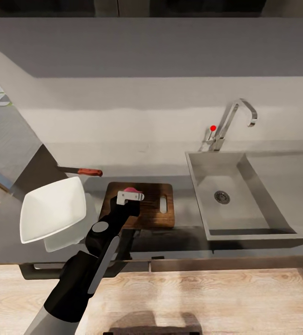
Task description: In the kitchen, take the Vidalia onion out of the sink, dice it on the chopping board with the paring knife, put the diced onion into the bowl on the countertop, then place both the paring knife and the chopping board into the sink.
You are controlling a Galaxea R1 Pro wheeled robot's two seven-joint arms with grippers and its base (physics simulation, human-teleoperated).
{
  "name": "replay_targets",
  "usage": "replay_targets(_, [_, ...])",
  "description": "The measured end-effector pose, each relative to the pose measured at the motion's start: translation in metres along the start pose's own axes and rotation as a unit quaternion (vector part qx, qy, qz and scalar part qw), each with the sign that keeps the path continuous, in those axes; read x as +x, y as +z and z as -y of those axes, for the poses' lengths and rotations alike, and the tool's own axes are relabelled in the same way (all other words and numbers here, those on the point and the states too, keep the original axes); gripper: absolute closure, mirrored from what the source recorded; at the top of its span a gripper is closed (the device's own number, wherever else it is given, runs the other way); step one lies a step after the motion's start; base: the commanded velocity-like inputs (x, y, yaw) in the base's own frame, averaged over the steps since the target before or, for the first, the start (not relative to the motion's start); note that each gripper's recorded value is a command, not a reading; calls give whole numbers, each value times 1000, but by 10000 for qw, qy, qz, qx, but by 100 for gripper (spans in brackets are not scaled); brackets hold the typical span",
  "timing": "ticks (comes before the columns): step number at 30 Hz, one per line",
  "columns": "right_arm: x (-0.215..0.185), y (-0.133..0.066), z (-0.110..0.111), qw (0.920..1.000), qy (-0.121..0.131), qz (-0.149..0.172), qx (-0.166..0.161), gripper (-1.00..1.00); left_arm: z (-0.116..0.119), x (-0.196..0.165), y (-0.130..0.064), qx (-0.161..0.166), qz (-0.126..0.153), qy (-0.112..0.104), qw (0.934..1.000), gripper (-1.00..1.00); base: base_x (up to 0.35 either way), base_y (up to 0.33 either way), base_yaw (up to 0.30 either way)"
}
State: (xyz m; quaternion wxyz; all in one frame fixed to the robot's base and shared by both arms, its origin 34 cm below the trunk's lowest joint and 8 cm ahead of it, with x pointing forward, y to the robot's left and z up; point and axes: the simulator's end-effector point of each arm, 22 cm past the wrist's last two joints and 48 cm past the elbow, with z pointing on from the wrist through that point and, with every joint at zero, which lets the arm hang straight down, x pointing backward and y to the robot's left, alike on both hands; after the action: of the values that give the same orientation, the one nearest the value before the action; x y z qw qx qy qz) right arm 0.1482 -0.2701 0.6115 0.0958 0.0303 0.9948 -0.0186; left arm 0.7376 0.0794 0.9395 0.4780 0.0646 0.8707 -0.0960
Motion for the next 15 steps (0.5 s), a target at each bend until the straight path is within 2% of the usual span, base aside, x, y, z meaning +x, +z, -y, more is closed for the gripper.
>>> replay_targets(15, [-1,0,0,10000,0,8,-1,-100,0,0,0,-2,-3,4,10000,100,0,0,0])
